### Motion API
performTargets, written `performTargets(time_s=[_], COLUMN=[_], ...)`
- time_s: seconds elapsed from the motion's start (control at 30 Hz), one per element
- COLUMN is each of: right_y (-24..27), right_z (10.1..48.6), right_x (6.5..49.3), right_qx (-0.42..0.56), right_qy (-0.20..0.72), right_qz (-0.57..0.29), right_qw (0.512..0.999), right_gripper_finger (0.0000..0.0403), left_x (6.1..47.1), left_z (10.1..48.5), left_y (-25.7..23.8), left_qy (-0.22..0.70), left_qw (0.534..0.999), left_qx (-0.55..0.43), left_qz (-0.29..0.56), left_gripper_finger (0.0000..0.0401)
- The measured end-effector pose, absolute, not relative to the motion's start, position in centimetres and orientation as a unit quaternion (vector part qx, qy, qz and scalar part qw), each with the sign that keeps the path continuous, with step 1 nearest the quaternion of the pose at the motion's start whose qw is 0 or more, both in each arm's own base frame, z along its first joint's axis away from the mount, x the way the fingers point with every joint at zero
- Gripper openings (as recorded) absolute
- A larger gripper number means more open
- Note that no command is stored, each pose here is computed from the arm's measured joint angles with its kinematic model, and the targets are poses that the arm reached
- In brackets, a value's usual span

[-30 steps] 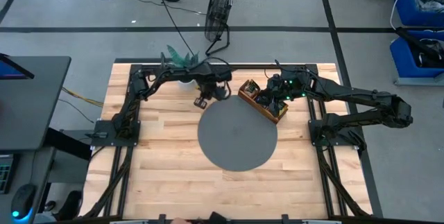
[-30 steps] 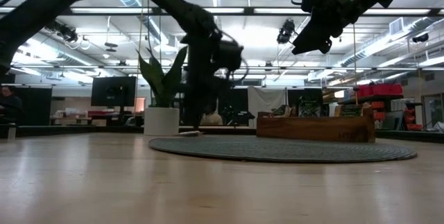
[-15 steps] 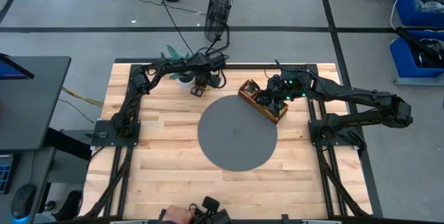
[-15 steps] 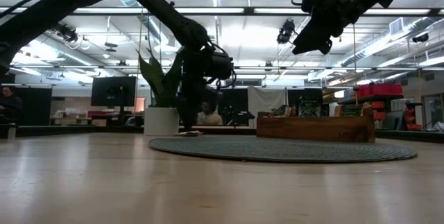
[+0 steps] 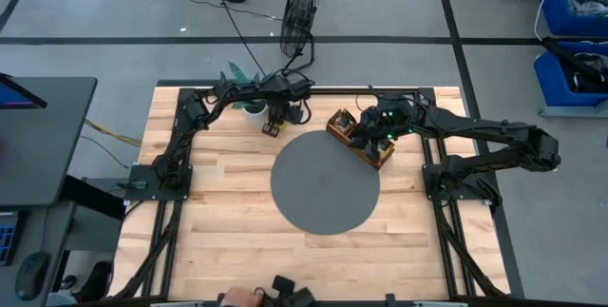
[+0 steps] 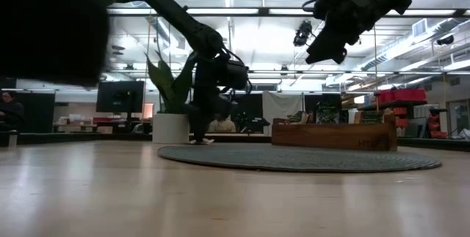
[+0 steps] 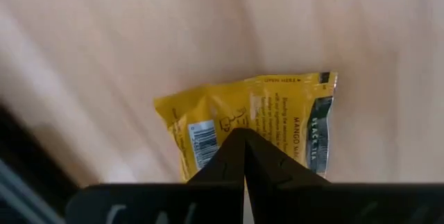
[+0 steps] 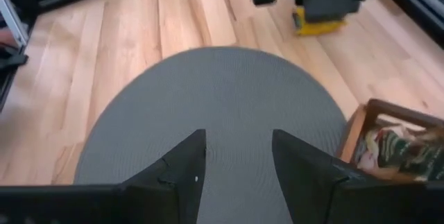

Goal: Pick & Place Tea
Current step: Put the yellow tea bag into the right section of the wooden organizer

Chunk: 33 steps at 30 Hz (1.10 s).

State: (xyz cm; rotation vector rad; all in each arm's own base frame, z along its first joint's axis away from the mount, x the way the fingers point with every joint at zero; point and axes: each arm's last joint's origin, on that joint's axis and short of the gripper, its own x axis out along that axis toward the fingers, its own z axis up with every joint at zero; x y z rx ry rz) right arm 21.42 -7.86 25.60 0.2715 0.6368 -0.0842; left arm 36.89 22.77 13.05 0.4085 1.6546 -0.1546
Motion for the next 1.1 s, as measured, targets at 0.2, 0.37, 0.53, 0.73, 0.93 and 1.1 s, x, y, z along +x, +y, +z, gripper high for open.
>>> performTargets(time_s=[0.2,0.37,0.53,0.73,0.93,1.1], right_y=[-7.9,-7.9,-7.9,-7.9,-7.6,-6.9], right_z=[25.6,25.6,25.6,25.7,25.7,25.7], right_x=[21.5,21.5,21.5,21.5,21.6,21.8], right_qx=[0.132,0.131,0.130,0.131,0.133,0.128], right_qy=[0.310,0.309,0.309,0.308,0.308,0.311], right_qz=[-0.041,-0.041,-0.041,-0.038,-0.028,-0.013], right_qw=[0.940,0.941,0.941,0.942,0.942,0.942], right_gripper_finger=[0.0174,0.0174,0.0174,0.0174,0.0174,0.0174], left_x=[36.1,36.8,37.7,38.0,37.3,36.4], left_z=[13.3,13.5,15.4,17.9,18.8,17.8], left_y=[21.2,19.7,18.0,17.1,17.0,16.5], left_qy=[0.743,0.744,0.735,0.722,0.734,0.759], left_qw=[0.645,0.643,0.657,0.681,0.673,0.646], left_qx=[0.095,0.095,0.109,0.096,0.068,0.053], left_qz=[-0.149,-0.155,-0.123,-0.078,-0.061,-0.069], left_gripper_finger=[0.0002,0.0002,0.0002,0.0030,0.0104,0.0189])
